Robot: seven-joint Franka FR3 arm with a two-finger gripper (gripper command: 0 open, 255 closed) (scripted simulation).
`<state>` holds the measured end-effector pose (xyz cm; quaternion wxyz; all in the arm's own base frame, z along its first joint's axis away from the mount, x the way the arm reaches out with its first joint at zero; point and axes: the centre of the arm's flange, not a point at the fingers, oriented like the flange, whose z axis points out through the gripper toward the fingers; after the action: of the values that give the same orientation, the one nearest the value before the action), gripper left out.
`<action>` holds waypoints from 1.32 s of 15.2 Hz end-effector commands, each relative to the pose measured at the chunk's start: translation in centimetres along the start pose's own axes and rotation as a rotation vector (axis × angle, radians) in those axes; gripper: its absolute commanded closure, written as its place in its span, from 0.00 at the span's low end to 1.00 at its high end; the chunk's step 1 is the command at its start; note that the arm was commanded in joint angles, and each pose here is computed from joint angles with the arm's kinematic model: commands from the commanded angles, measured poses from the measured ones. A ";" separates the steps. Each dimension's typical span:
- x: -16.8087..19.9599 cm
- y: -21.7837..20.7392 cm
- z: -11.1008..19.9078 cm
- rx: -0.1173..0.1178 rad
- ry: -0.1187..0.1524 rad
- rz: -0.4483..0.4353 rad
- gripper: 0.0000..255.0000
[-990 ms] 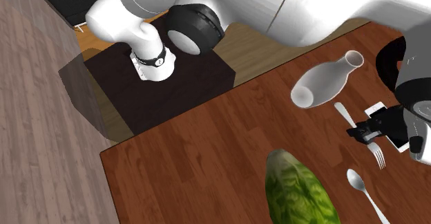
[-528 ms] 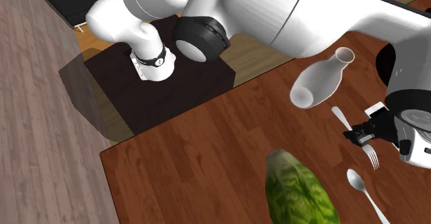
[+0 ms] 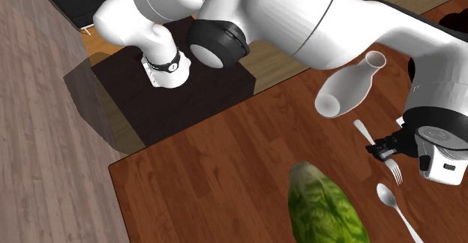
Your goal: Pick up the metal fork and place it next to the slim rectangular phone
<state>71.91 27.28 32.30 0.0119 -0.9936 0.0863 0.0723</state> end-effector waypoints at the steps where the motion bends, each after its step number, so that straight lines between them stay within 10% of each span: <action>1: 0.0 0.0 0.1 0.000 0.001 0.000 1.00; 5: 0.0 0.0 0.1 0.000 0.001 0.000 1.00; 6: 0.0 0.0 0.1 0.000 0.001 0.000 0.00; 20: 0.0 0.0 -4.9 0.000 0.001 0.000 0.00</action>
<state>72.60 27.09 37.16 0.0122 -0.9936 0.0863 0.0719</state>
